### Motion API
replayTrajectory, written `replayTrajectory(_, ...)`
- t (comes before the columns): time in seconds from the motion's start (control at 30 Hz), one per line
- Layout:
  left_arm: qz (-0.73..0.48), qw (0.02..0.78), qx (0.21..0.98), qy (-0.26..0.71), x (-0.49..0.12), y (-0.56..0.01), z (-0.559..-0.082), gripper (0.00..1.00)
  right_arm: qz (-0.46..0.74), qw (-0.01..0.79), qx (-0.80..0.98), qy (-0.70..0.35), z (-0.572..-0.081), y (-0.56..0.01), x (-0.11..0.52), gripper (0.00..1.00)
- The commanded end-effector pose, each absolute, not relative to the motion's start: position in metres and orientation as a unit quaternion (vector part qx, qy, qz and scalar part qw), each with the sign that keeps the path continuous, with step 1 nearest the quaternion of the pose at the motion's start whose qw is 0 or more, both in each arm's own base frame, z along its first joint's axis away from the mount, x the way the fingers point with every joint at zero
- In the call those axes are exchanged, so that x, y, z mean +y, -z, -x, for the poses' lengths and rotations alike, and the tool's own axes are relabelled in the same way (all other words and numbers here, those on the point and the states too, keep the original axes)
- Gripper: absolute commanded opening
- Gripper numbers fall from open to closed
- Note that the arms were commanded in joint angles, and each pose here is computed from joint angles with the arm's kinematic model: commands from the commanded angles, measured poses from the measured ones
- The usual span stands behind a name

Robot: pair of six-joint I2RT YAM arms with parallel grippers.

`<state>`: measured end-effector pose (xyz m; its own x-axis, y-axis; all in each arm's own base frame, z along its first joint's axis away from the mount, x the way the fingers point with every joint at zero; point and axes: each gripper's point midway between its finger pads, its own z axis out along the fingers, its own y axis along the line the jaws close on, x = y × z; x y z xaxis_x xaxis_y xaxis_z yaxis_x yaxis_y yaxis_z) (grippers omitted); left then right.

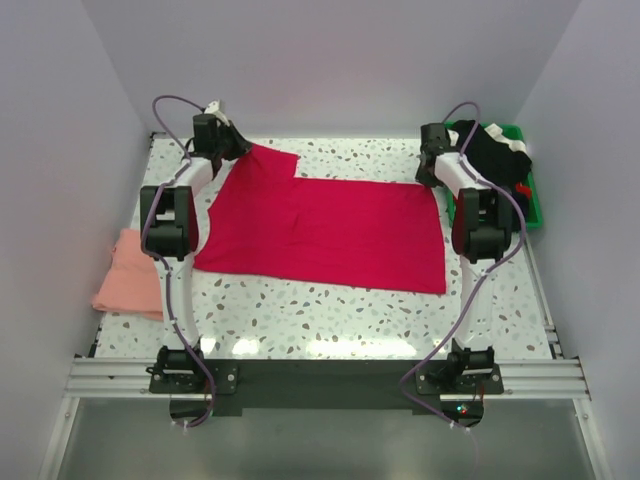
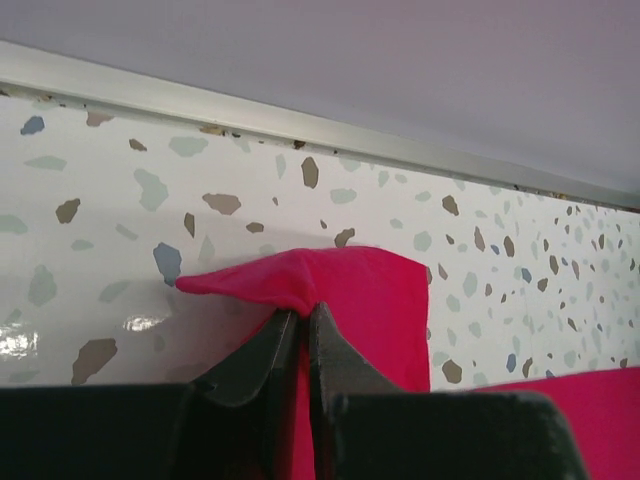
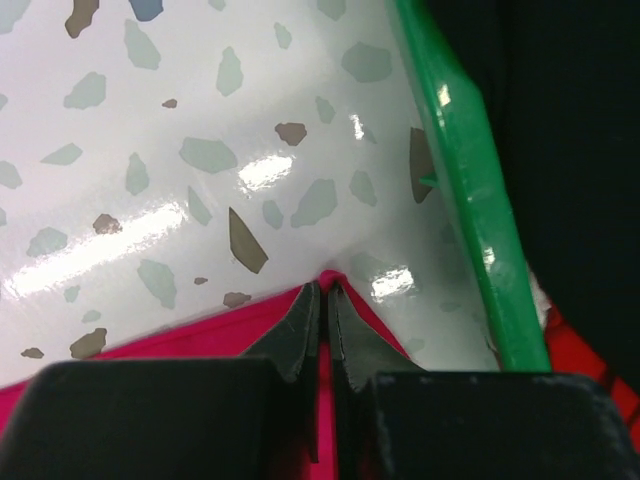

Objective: Fold and stack the t-shirts
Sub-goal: Fold the tshirt

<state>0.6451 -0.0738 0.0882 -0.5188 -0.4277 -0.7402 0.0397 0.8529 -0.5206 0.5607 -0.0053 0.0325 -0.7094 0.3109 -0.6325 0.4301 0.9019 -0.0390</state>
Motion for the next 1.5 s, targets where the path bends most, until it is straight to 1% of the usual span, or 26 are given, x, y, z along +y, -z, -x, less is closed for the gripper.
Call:
replayTrajectory(0.0,0.101,0.542,0.8,0.237,-0.067,-0.155,-0.664,0.0,-0.224,0.376,0.897,0.067,-0.573,-0.094,-0.015,0.0)
replayTrajectory(0.2,0.1,0.553,0.795,0.227,-0.061,-0.17,-0.67,0.0,-0.231,0.383,0.893,0.055,-0.57,-0.108,-0.02,0.0)
replayTrajectory(0.43,0.102,0.549,0.799,0.223,-0.06,-0.173,-0.657,0.0,-0.232,0.394,0.889,0.042,-0.553,-0.126,-0.018,0.0)
replayTrajectory(0.5,0.104,0.554,0.796,0.223,-0.059,-0.183,-0.651,0.0,-0.232,0.394,0.889,0.041,-0.543,-0.13,-0.018,0.0)
replayTrajectory(0.53,0.109,0.545,0.802,0.219,-0.058,-0.173,-0.645,0.0,-0.232,0.393,0.889,0.038,-0.539,-0.13,-0.017,0.0)
replayTrajectory(0.6,0.115,0.552,0.795,0.222,-0.058,-0.185,-0.637,0.0,-0.234,0.392,0.889,0.033,-0.527,-0.131,-0.016,0.0)
replayTrajectory(0.63,0.12,0.543,0.801,0.222,-0.058,-0.174,-0.629,0.0,-0.236,0.389,0.89,0.031,-0.523,-0.129,-0.015,0.0)
replayTrajectory(0.67,0.13,0.552,0.794,0.217,-0.043,-0.186,-0.625,0.0,-0.237,0.389,0.89,0.03,-0.519,-0.13,-0.015,0.0)
replayTrajectory(0.77,0.141,0.548,0.796,0.215,-0.04,-0.187,-0.606,0.0,-0.241,0.379,0.893,0.029,-0.501,-0.126,-0.014,0.0)
replayTrajectory(0.8,0.144,0.55,0.794,0.213,-0.038,-0.188,-0.601,0.0,-0.242,0.368,0.897,0.031,-0.492,-0.117,-0.014,0.0)
replayTrajectory(0.87,0.154,0.546,0.796,0.211,-0.037,-0.186,-0.586,0.0,-0.246,0.371,0.895,0.028,-0.483,-0.122,-0.014,0.0)
replayTrajectory(0.93,0.165,0.532,0.805,0.205,-0.035,-0.172,-0.572,0.0,-0.25,0.36,0.898,0.031,-0.469,-0.114,-0.015,0.0)
replayTrajectory(0.97,0.172,0.536,0.801,0.206,-0.033,-0.179,-0.565,0.0,-0.252,0.364,0.896,0.029,-0.464,-0.119,-0.014,0.0)
replayTrajectory(1.03,0.185,0.523,0.808,0.2,-0.031,-0.164,-0.55,0.0,-0.254,0.354,0.9,0.029,-0.453,-0.111,-0.014,0.0)
replayTrajectory(1.1,0.197,0.523,0.805,0.198,-0.028,-0.168,-0.54,0.0,-0.256,0.351,0.9,0.03,-0.442,-0.11,-0.014,0.0)
replayTrajectory(1.23,0.225,0.506,0.81,0.192,-0.025,-0.154,-0.515,0.0,-0.261,0.337,0.904,0.031,-0.427,-0.101,-0.014,0.0)
replayTrajectory(1.47,0.258,0.485,0.818,0.17,-0.017,-0.138,-0.491,0.0,-0.265,0.325,0.908,0.02,-0.402,-0.087,-0.009,0.0)
